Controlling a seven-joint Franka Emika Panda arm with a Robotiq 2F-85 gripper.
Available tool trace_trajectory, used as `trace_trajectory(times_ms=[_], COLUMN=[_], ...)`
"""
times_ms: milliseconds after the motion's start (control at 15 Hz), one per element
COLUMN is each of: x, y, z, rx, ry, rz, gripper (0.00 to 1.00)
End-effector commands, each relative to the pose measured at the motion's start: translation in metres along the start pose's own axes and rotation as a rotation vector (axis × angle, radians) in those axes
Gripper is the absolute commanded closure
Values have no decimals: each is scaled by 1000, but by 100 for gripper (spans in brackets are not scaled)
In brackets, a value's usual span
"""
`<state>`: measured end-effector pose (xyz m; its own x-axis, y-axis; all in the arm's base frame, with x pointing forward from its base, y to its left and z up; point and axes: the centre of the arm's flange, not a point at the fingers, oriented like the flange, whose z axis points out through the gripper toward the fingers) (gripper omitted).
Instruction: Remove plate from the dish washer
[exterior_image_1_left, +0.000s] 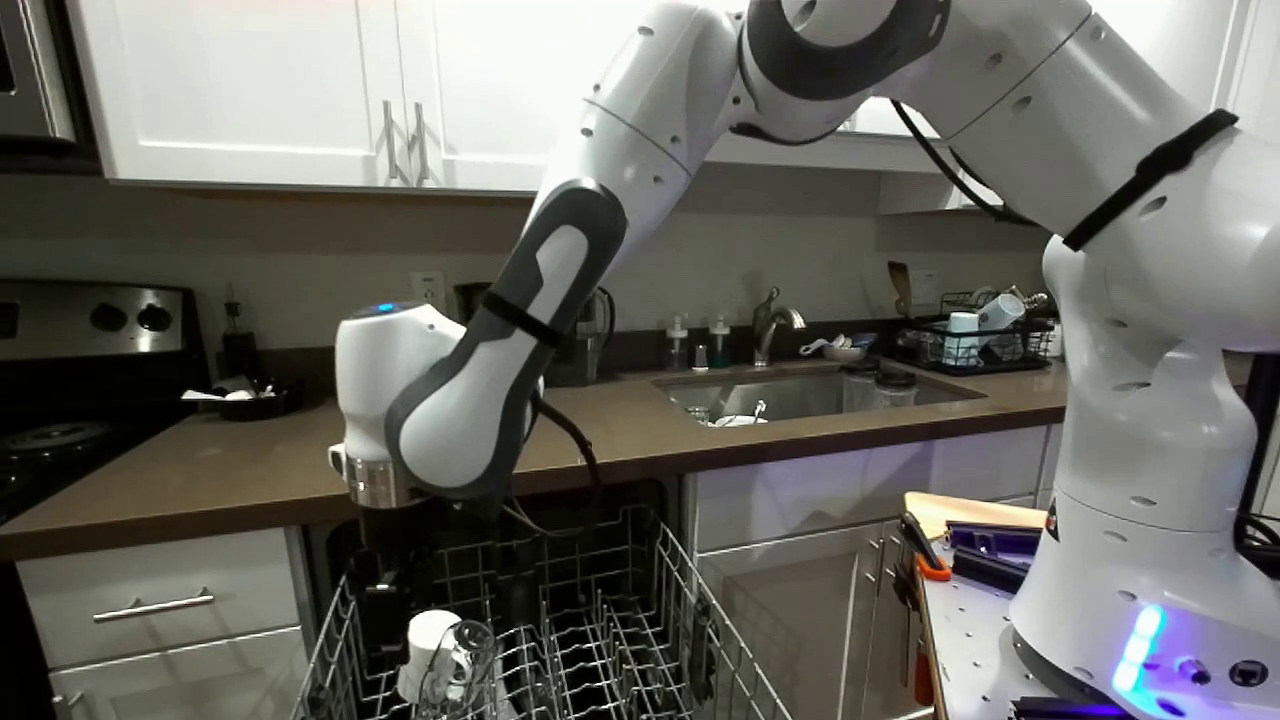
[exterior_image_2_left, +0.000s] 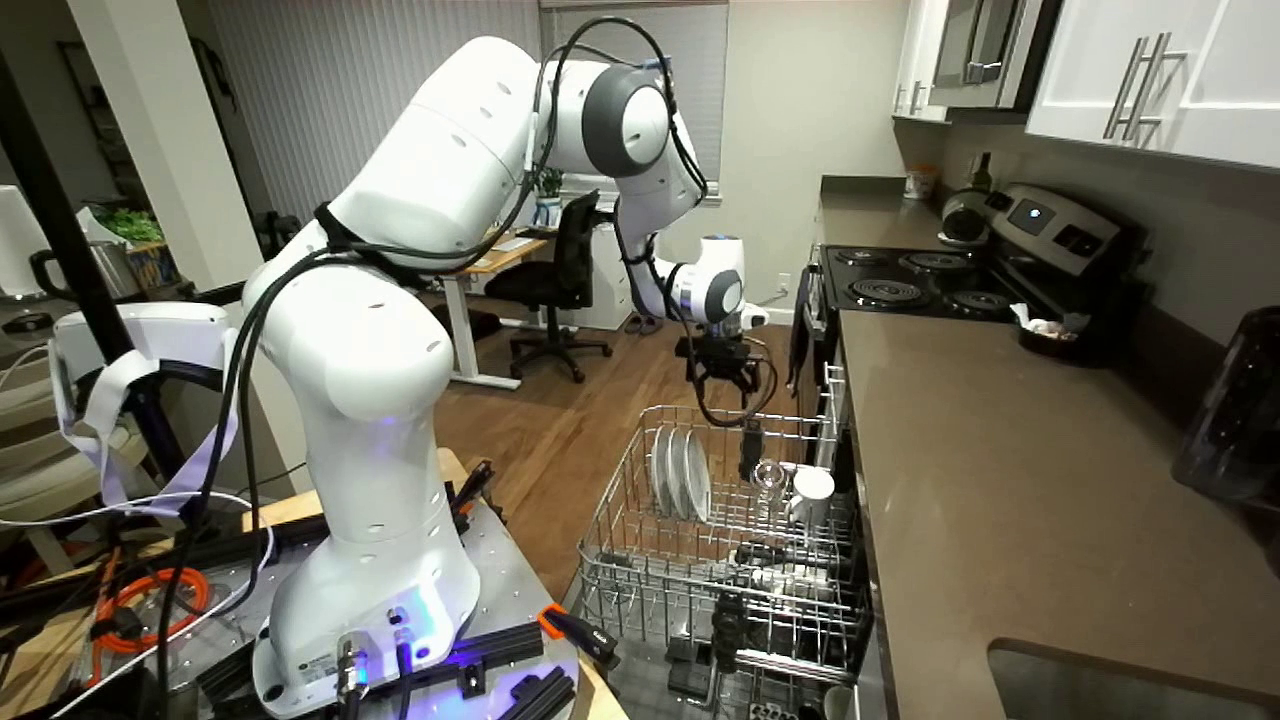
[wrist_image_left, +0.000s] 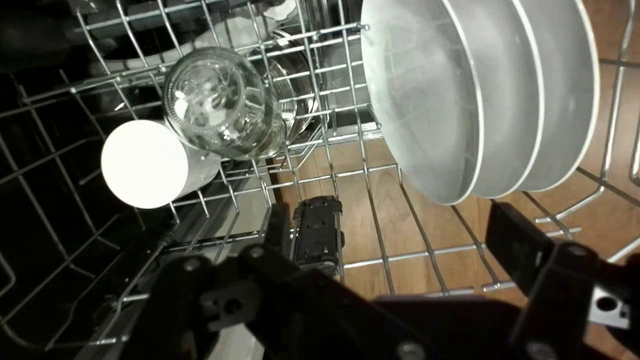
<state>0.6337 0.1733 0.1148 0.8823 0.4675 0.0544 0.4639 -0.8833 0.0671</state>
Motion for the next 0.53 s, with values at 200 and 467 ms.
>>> trace_trajectory(times_ms=[200,467], x=[-4,-9], y=[2,4], z=[56,49], rx=[24,9], ry=[-18,-25], rz=[-18,4], gripper=[0,0])
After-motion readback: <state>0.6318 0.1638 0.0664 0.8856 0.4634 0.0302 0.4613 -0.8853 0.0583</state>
